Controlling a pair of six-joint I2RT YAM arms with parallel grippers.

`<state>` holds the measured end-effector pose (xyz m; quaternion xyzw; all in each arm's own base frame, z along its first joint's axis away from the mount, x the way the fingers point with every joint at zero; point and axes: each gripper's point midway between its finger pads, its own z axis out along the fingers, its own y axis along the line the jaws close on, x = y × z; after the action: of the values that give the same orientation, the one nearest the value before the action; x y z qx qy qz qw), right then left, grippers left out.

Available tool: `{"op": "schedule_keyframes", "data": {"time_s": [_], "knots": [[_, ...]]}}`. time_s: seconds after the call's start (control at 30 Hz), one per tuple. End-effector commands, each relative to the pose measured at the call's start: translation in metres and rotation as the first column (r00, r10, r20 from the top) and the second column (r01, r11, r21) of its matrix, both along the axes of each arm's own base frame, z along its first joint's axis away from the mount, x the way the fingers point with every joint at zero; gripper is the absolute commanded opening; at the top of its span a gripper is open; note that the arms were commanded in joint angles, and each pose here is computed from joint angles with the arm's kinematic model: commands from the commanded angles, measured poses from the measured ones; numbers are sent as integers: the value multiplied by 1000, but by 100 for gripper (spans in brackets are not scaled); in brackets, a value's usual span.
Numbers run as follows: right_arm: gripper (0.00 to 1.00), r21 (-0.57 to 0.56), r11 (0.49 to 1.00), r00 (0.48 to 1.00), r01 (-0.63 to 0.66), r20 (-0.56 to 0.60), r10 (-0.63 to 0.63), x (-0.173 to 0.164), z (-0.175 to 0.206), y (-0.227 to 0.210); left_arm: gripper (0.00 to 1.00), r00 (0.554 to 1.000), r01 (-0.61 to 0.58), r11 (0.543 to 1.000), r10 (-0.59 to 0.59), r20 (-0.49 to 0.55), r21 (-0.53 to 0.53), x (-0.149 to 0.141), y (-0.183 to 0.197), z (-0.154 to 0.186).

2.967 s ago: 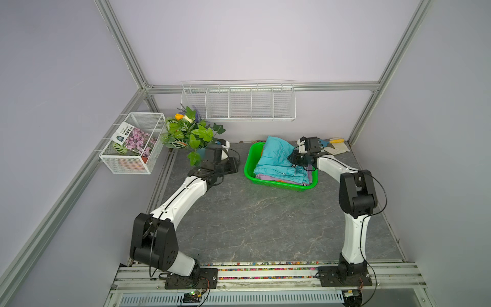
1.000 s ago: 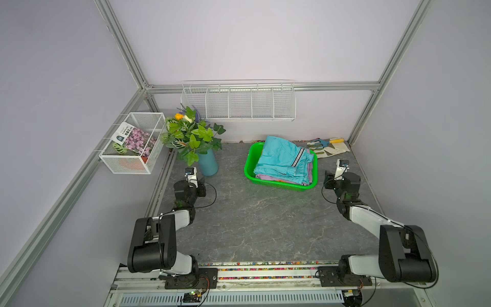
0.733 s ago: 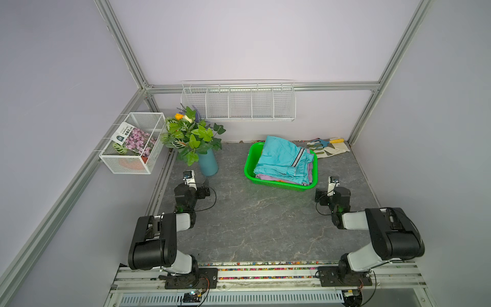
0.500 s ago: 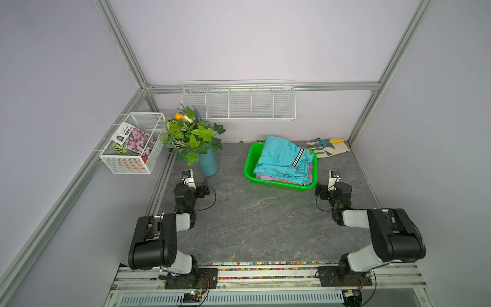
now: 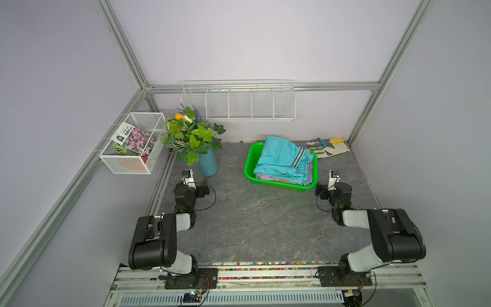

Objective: Put the folded long pants in the basket
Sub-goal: Reset both arms

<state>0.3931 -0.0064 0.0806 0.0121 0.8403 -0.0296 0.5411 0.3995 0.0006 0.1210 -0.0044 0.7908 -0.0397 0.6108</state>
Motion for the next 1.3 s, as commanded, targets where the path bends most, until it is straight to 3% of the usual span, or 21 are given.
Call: {"op": "schedule_keyframes", "data": {"time_s": [0.0,0.43,0.47,0.5,0.53,0.63,0.67,0.7,0.73,0.9,1.0,1.03,1.27], "knots": [[98,-8,1000,1000,-15,22,15,4,9,3,100,1000,-11,1000,11,-1,-5,-1,2,-2],[98,-7,1000,999,-15,29,15,3,9,3,98,1000,-12,1000,12,-1,-4,0,2,-2],[98,-6,1000,999,-15,30,15,3,10,3,82,1000,-11,1000,11,-1,-5,-1,2,-2],[98,-6,1000,999,-15,28,15,3,9,3,11,1000,-10,1000,10,-1,-6,-1,2,-2],[98,-6,1000,999,-14,29,14,3,9,3,0,1000,-12,1000,12,0,-2,0,2,-2],[98,-6,1000,999,-15,30,16,3,9,3,0,1000,-13,1000,13,1,-2,0,2,-2],[98,-7,1000,999,-15,29,16,3,9,3,22,1000,-14,1000,14,1,-1,0,2,-2],[98,-5,1000,999,-14,29,14,3,9,3,72,1000,-14,1000,14,1,-3,0,2,-2],[99,-7,1000,999,-16,28,16,3,9,3,100,1000,-12,1000,12,0,-2,0,2,-2],[99,-6,1000,999,-15,28,15,3,9,3,99,1000,-13,1000,13,1,-2,0,2,-1],[98,-7,1000,999,-14,28,14,3,9,3,75,1000,-13,1000,13,0,-4,0,1,-2],[99,-6,1000,999,-16,29,16,3,9,3,72,1000,-12,1000,12,0,-3,0,1,-2],[99,-8,1000,999,-16,29,16,3,9,3,77,1000,-13,1000,13,0,-3,0,2,-2]]}}
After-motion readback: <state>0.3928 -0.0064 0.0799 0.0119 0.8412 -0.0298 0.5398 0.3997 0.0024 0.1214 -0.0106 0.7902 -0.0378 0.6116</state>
